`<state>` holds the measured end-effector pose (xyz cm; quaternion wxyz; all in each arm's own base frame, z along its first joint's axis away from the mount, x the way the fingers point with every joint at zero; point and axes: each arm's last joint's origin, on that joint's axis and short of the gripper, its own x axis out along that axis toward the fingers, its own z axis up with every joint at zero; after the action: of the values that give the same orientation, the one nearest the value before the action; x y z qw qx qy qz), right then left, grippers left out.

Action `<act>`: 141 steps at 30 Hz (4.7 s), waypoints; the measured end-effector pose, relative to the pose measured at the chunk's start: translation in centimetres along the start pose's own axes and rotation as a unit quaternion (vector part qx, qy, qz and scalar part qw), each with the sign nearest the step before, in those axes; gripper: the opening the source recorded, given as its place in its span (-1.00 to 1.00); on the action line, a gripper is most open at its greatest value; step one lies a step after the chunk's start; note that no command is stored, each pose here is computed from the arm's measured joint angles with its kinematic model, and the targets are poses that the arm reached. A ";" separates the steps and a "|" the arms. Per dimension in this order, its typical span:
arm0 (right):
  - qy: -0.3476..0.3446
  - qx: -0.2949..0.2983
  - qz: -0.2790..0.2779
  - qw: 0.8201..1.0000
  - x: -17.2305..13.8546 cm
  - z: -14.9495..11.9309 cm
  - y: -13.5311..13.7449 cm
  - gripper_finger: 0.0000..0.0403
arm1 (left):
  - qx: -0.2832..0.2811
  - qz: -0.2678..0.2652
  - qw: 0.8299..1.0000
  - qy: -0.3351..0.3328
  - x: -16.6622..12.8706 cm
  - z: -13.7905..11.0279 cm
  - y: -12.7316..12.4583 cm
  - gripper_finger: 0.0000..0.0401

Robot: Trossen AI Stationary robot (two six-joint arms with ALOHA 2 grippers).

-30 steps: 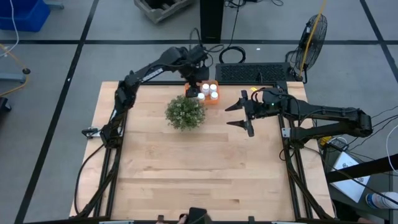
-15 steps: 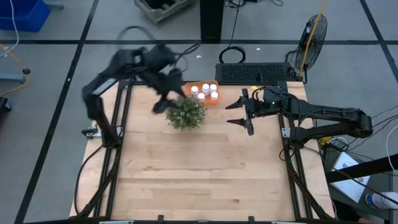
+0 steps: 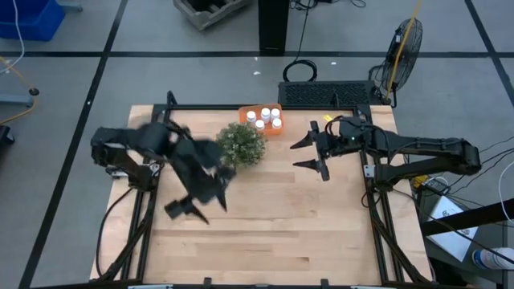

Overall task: Pick and place pill bottles into a basket
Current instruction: Return to Home Position

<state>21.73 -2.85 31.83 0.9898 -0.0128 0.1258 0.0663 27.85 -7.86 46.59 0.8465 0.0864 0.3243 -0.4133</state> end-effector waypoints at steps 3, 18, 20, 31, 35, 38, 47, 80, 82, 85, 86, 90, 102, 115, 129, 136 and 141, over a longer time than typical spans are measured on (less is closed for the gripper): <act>0.001 0.009 0.009 1.000 0.1 0.0 0.4 0.25 | 0.050 -0.071 0.996 0.014 2.9 -1.2 -1.4 0.27; -0.011 0.032 0.026 0.999 1.2 -3.3 1.2 0.25 | 0.042 0.098 0.977 -0.182 3.2 -14.5 -7.3 0.27; -0.015 0.033 0.026 0.999 1.2 -3.5 1.2 0.25 | 0.016 0.124 0.969 -0.215 4.1 -16.9 -7.6 0.27; -0.019 0.048 0.025 0.998 1.2 -3.4 1.2 0.25 | 0.011 0.128 0.945 -0.301 8.1 -25.4 -9.1 0.27; -0.024 0.043 0.025 0.998 1.2 -3.3 1.2 0.25 | 0.024 0.140 0.945 -0.293 7.6 -26.5 -9.4 0.27; -0.025 0.049 0.026 0.998 1.2 -3.3 1.2 0.25 | 0.028 0.147 0.945 -0.291 7.1 -26.9 -9.4 0.27; -0.035 0.047 0.028 0.998 1.2 -3.1 1.3 0.25 | 0.052 0.145 0.946 -0.286 5.7 -28.0 -9.9 0.27; -0.085 0.031 0.092 0.992 1.9 -5.1 5.2 0.25 | 0.043 0.159 0.921 -0.353 7.8 -33.4 -9.3 0.27; -0.087 0.030 0.097 0.991 1.9 -6.5 5.4 0.25 | 0.042 0.157 0.918 -0.362 7.6 -33.2 -9.4 0.27; -0.080 0.040 0.107 0.990 1.9 -8.6 5.9 0.25 | 0.043 0.140 0.922 -0.358 7.7 -33.3 -9.5 0.27; -0.082 0.046 0.111 0.989 1.8 -9.1 6.2 0.25 | 0.043 0.137 0.923 -0.357 7.7 -33.3 -9.5 0.27; -0.101 0.050 0.113 0.987 1.2 -11.5 8.0 0.25 | 0.041 0.144 0.923 -0.353 7.8 -33.4 -9.4 0.27; -0.144 0.042 0.086 0.985 -1.7 -15.9 10.9 0.25 | 0.034 0.167 0.922 -0.349 7.8 -33.4 -9.3 0.27; -0.199 0.047 0.088 0.975 -3.6 -15.2 10.3 0.25 | 0.032 0.167 0.921 -0.349 7.8 -33.4 -9.3 0.27; -0.211 0.054 0.089 0.972 -6.1 -14.9 9.4 0.25 | 0.033 0.168 0.921 -0.349 7.8 -33.4 -9.3 0.27; -0.236 0.057 0.091 0.966 -7.8 -14.9 8.8 0.25 | 0.033 0.167 0.922 -0.349 7.8 -33.4 -9.3 0.27; -0.236 0.057 0.091 0.966 -8.6 -15.4 8.5 0.25 | 0.032 0.167 0.922 -0.349 7.8 -33.4 -9.3 0.27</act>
<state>8.54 3.84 19.03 0.9803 0.0710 -0.1070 0.1499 8.37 -4.98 16.97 0.9596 0.0171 -0.0243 -0.2799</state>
